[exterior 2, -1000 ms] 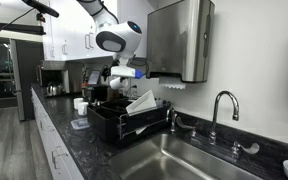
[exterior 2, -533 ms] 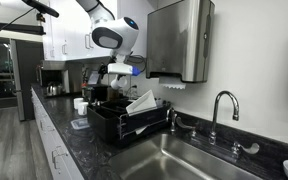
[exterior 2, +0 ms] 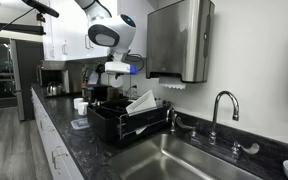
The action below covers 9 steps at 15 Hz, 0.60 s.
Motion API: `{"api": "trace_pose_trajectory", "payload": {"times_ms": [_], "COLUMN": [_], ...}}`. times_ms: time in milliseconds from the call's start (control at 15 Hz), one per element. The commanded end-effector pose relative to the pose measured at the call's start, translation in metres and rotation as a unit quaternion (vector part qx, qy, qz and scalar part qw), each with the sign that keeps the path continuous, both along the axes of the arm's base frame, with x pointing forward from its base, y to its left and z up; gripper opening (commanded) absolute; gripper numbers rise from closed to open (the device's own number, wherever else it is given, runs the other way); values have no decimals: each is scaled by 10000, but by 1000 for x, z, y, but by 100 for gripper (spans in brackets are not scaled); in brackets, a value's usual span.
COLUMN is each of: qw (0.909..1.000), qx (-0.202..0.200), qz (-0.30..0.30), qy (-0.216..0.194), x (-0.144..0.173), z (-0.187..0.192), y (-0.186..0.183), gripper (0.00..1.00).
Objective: Take the cup off the cup holder and put it in the sink
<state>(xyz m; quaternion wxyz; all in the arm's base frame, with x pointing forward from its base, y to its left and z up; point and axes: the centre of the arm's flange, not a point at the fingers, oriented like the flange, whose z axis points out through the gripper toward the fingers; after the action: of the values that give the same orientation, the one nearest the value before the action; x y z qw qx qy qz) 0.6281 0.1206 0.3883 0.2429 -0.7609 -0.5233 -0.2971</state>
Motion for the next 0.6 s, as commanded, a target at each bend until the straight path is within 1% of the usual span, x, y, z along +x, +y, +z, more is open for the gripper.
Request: {"api": "trace_pose_trajectory", "payload": {"times_ms": [0, 333, 533], "qw": [9997, 9975, 9969], "qx": [-174, -326, -372], "qz": [-115, -578, -644], "qy": [-109, -227, -258], "x": [-9, 1, 4], "z": [-8, -24, -29], "y": [-3, -4, 3], "gripper": [100, 100, 100]}}
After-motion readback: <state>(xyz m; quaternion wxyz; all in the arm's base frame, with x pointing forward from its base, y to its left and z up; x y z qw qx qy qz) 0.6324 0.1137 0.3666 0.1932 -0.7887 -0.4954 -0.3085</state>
